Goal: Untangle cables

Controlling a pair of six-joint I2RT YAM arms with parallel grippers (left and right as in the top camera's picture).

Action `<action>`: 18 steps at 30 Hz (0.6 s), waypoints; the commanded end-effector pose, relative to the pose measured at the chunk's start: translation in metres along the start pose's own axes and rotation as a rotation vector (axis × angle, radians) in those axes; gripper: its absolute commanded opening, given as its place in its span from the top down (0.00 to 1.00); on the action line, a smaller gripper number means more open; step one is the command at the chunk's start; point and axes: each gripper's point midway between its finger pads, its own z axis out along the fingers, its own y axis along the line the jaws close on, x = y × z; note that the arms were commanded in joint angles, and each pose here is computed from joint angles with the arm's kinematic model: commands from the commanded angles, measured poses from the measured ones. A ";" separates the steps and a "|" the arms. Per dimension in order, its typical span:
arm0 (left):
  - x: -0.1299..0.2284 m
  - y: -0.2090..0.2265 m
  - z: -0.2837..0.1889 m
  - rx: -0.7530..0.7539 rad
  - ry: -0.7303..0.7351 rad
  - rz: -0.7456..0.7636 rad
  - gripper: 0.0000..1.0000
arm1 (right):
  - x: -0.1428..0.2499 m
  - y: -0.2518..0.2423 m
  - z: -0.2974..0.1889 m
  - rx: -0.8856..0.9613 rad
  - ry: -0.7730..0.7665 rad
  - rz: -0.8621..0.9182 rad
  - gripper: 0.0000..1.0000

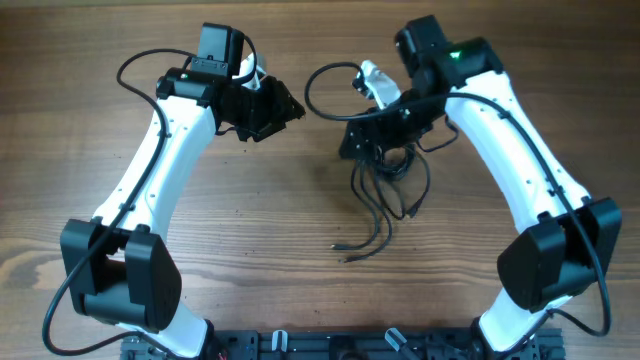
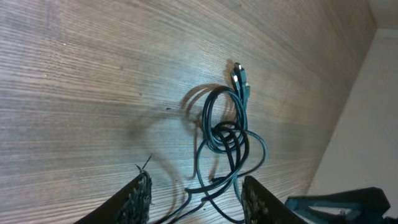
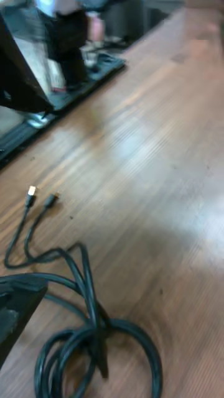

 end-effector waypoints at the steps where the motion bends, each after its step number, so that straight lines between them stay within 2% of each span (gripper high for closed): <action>1: 0.002 -0.012 0.006 0.022 0.002 0.031 0.51 | -0.008 -0.057 -0.017 0.230 -0.087 0.389 0.13; 4: 0.010 -0.024 0.019 0.001 -0.013 0.084 0.47 | -0.015 -0.103 -0.041 0.333 -0.191 0.528 0.13; 6: 0.009 -0.029 0.038 -0.041 -0.053 0.067 0.27 | -0.016 -0.134 -0.061 0.377 -0.259 0.593 0.13; 7: 0.012 -0.033 0.048 -0.037 -0.045 0.085 0.22 | -0.016 -0.144 -0.068 0.383 -0.280 0.615 0.13; 10: 0.027 -0.040 0.093 -0.038 0.006 0.138 0.12 | -0.008 -0.172 -0.087 0.406 -0.321 0.678 0.11; 14: 0.051 -0.053 0.148 -0.016 0.051 0.223 0.11 | -0.002 -0.183 -0.095 0.414 -0.324 0.695 0.11; 16: 0.057 -0.061 0.156 0.005 0.050 0.251 0.11 | 0.000 -0.182 -0.094 0.417 -0.314 0.689 0.11; 18: 0.064 -0.064 0.165 0.008 0.061 0.253 0.16 | 0.000 -0.183 -0.094 0.419 -0.314 0.689 0.11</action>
